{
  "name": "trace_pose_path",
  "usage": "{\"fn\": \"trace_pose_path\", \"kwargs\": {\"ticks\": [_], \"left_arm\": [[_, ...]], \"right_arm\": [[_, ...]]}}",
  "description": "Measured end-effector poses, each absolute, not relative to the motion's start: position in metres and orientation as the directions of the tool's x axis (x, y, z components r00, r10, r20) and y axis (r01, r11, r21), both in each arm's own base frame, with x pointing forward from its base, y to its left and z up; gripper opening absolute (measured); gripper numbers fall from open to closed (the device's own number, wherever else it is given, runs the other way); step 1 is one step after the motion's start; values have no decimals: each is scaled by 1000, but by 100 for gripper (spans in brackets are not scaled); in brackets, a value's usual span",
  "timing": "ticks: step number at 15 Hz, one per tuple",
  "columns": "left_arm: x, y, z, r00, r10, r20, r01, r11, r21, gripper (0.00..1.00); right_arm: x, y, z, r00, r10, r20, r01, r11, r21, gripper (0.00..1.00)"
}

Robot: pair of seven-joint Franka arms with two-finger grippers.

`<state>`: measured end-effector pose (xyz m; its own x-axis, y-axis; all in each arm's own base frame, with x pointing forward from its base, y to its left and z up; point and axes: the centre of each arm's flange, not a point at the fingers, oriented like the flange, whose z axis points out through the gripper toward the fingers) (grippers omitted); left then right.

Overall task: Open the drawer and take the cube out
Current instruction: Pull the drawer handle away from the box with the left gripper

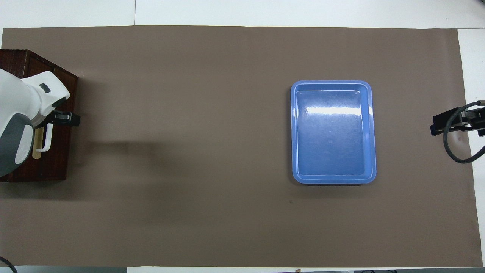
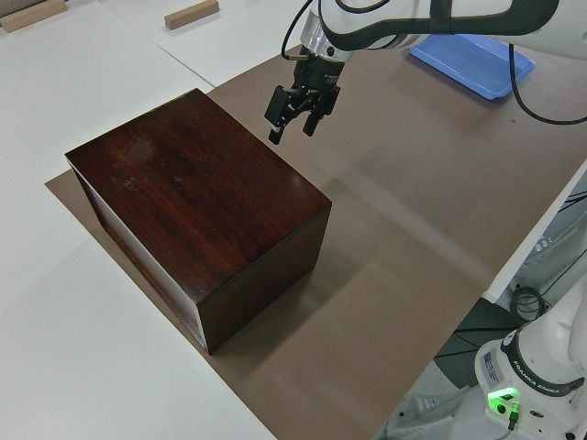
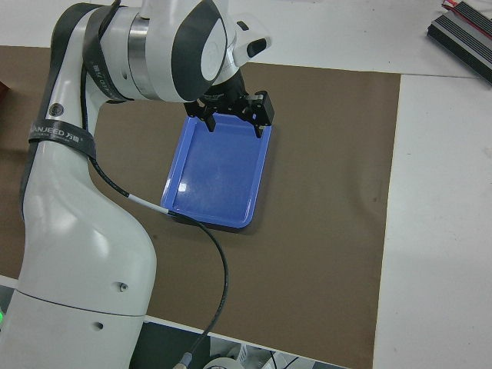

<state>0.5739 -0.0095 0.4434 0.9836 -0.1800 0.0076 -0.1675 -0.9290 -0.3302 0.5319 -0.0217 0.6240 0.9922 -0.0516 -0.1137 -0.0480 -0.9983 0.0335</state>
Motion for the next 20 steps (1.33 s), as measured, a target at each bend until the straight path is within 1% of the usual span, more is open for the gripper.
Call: {"fn": "trace_pose_path", "kwargs": {"ticks": [4, 11, 16, 20], "left_arm": [[583, -8, 423, 979, -202, 38, -179, -928, -326, 100], [575, -1, 396, 977, -210, 29, -190, -930, -313, 100], [573, -7, 391, 974, -224, 23, -206, -927, -312, 100], [572, -36, 391, 963, -268, 21, -249, -917, -312, 100]], "right_arm": [[532, -22, 624, 992, -52, -113, -48, -998, 34, 100], [533, -23, 625, 994, -53, -100, -50, -998, 33, 100], [534, -25, 626, 994, -57, -96, -54, -998, 33, 100], [534, -25, 626, 994, -58, -97, -55, -998, 33, 100]]}}
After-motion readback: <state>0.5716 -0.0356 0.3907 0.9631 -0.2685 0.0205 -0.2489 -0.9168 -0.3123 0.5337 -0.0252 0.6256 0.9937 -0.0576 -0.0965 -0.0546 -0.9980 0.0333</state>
